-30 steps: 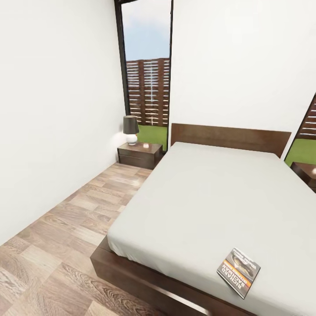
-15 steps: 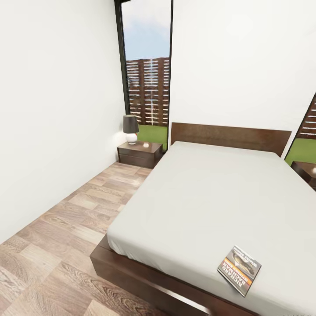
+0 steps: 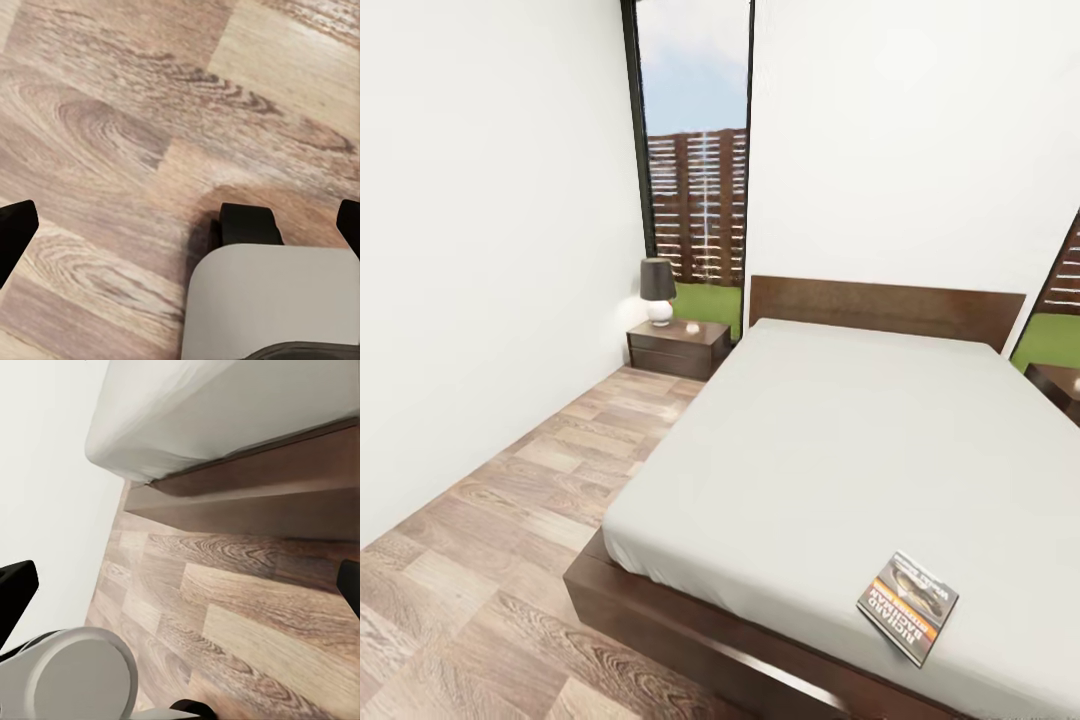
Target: In the bedroom, move the book from the bed onto either nightstand, and place the two sandals side by side next to the bed.
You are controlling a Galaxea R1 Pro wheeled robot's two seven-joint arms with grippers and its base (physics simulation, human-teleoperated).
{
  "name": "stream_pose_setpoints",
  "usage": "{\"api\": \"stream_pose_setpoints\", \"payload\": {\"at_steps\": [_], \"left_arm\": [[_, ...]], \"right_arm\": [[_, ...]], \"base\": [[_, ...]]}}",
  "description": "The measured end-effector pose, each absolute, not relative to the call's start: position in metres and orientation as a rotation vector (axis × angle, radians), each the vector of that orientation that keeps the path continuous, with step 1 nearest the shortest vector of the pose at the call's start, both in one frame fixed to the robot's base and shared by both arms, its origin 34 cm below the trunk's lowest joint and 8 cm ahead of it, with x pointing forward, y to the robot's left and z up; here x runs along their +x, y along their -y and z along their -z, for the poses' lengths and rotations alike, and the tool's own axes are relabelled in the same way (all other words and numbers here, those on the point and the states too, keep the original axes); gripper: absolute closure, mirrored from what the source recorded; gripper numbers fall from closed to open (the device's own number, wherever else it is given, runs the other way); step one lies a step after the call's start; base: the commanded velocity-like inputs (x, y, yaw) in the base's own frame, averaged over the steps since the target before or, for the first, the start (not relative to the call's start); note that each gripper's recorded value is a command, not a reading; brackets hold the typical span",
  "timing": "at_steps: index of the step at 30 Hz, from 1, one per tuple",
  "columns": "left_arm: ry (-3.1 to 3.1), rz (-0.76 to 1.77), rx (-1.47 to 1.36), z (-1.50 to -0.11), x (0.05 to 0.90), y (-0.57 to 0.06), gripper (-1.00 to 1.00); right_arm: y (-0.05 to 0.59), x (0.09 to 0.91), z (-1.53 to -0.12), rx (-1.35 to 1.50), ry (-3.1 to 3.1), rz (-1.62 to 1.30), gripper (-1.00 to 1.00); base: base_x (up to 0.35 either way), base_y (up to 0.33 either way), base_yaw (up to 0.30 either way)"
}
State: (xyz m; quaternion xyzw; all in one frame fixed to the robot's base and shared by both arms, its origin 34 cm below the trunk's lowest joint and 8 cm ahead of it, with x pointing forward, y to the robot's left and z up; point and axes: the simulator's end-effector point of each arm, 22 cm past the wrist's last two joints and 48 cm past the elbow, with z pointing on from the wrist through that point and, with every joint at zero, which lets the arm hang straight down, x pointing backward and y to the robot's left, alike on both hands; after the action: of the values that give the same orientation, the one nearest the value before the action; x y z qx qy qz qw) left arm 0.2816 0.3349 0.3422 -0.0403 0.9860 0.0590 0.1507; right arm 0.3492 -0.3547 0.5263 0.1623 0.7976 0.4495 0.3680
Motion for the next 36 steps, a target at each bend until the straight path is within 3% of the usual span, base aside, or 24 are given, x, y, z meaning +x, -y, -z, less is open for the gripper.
{"api": "stream_pose_setpoints", "payload": {"at_steps": [36], "left_arm": [[-2.831, -0.169, -0.114, -0.272, 0.270, -0.335, -1.00]], "right_arm": [[0.361, 0.345, -0.472, 0.574, -1.957, -1.256, -1.00]], "base": [[0.000, 0.000, 0.000]]}}
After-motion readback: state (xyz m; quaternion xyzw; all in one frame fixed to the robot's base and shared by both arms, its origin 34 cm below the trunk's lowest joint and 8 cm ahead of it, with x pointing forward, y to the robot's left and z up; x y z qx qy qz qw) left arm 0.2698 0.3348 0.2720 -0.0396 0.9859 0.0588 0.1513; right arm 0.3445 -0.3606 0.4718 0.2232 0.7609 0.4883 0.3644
